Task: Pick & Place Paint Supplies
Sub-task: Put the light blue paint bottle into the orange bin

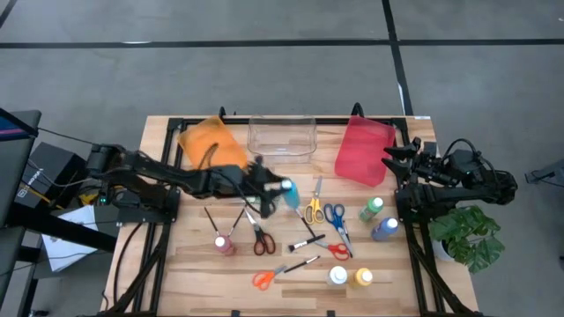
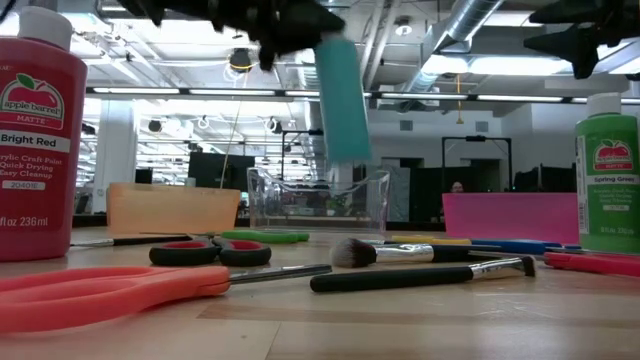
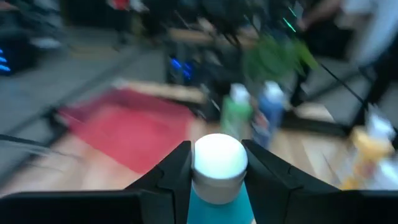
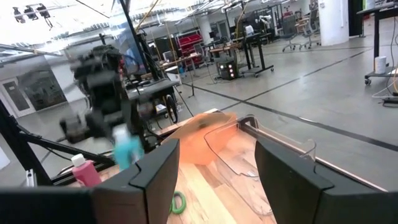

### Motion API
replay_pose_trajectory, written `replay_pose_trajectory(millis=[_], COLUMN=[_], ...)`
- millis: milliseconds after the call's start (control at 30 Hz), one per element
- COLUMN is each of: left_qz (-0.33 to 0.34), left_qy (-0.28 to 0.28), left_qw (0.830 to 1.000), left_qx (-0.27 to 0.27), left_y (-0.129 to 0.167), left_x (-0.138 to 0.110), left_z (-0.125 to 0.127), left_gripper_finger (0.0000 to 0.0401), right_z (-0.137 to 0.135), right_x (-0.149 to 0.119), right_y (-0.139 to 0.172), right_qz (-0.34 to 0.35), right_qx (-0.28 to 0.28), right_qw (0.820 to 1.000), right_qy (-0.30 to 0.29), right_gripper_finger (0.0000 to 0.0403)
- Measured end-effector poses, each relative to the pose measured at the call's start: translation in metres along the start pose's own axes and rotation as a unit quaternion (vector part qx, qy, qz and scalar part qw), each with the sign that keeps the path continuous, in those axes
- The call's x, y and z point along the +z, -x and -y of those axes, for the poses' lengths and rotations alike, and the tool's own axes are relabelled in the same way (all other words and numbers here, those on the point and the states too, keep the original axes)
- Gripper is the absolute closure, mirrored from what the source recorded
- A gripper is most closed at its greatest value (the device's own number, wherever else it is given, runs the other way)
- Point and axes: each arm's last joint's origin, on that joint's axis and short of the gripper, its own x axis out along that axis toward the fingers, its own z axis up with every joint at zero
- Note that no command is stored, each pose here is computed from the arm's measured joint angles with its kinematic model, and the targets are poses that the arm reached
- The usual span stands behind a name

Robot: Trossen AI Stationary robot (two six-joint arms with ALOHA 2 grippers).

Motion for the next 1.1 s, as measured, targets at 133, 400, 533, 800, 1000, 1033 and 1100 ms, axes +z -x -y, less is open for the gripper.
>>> replay_pose_trajectory(millis=[133,400,533,800,1000,1033,1100], left_qz=[0.031,0.037,0.026,-0.049,-0.042,-0.034,-0.018], left_qy=[0.011,-0.023,-0.025,0.004,0.054,0.055,0.055], left_qw=[0.996,0.958,0.929,0.875,0.865,0.866,0.865], left_qx=[0.082,0.284,0.368,0.482,0.497,0.495,0.499], left_y=[0.032,0.097,0.117,0.123,0.125,0.125,0.127], left_x=[0.03,0.062,0.066,0.048,0.022,0.015,0.003], left_z=[-0.011,-0.044,-0.064,-0.111,-0.143,-0.147,-0.153], left_gripper_finger=[0.0287,0.0288,0.0288,0.0288,0.0288,0.0288,0.0288], right_z=[0.0,0.0,0.001,0.001,0.001,0.001,0.001], right_x=[0.0,0.0,0.0,0.001,0.001,0.001,0.001], right_y=[0.0,0.0,0.0,0.0,0.0,0.0,0.0], right_qz=[0.0,0.001,0.005,0.01,0.01,0.01,0.01], right_qx=[0.0,0.0,-0.013,-0.027,-0.027,-0.027,-0.027], right_qw=[1.0,1.0,1.0,1.0,1.0,1.0,1.0], right_qy=[0.0,-0.001,-0.002,-0.003,-0.003,-0.003,-0.003], right_gripper_finger=[0.0193,0.0193,0.0193,0.0193,0.0193,0.0193,0.0193])
